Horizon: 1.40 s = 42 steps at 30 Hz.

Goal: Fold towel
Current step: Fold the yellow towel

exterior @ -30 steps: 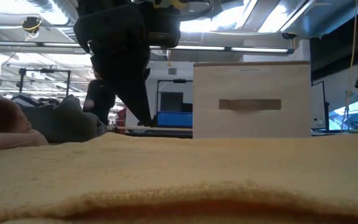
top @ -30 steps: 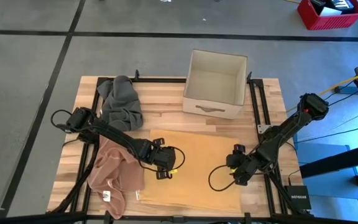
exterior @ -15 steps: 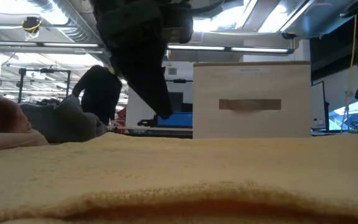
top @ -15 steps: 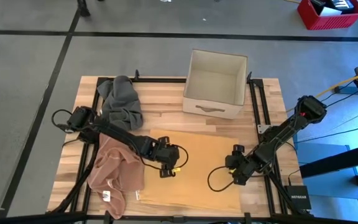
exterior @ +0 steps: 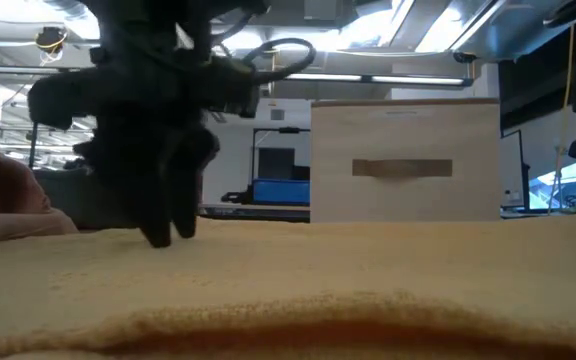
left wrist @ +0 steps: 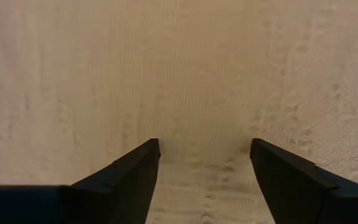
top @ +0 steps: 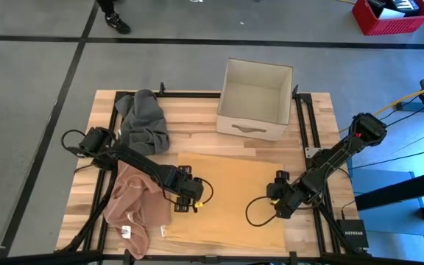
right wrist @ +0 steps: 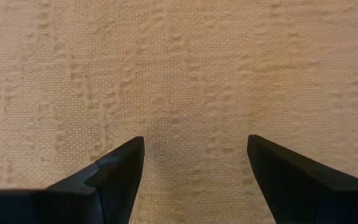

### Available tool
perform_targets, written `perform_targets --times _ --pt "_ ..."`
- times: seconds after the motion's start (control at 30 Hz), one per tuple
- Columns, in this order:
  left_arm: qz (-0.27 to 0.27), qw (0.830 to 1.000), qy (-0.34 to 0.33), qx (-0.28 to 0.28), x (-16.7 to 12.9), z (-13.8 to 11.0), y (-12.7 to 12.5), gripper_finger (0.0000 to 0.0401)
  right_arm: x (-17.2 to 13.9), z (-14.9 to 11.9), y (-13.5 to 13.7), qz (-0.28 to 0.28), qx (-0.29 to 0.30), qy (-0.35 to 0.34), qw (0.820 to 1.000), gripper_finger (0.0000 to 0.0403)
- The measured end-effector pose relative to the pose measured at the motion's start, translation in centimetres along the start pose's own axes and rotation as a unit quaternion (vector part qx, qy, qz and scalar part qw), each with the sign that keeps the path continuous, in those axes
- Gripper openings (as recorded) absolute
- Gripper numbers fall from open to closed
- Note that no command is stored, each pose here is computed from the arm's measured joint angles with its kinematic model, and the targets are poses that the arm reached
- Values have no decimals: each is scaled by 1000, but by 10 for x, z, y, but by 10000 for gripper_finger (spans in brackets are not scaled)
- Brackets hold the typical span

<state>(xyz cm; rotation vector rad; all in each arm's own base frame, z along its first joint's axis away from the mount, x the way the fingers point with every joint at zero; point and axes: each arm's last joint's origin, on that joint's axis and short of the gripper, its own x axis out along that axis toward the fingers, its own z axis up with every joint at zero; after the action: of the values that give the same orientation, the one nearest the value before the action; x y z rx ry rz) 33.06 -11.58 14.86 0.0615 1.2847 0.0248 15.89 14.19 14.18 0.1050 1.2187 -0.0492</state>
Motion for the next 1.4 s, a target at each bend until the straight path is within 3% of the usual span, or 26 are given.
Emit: perform_targets --times 0.47,0.73,0.9,1.1,1.4 --pt "10 998 -29 -50 9 -4 4 241 -1 0 1 5 1 6 1000 287" --pt "13 997 -33 -75 10 -3 4 241 -21 5 14 16 -8 27 999 287" --pt "13 996 -33 -79 10 -4 4 241 -8 -7 10 -22 -6 28 999 287" --pt "13 996 -33 -80 10 -4 4 241 8 -10 13 12 6 9 1000 287" --pt "15 995 -28 -91 10 -5 4 241 11 -12 10 -10 -3 27 1000 287"
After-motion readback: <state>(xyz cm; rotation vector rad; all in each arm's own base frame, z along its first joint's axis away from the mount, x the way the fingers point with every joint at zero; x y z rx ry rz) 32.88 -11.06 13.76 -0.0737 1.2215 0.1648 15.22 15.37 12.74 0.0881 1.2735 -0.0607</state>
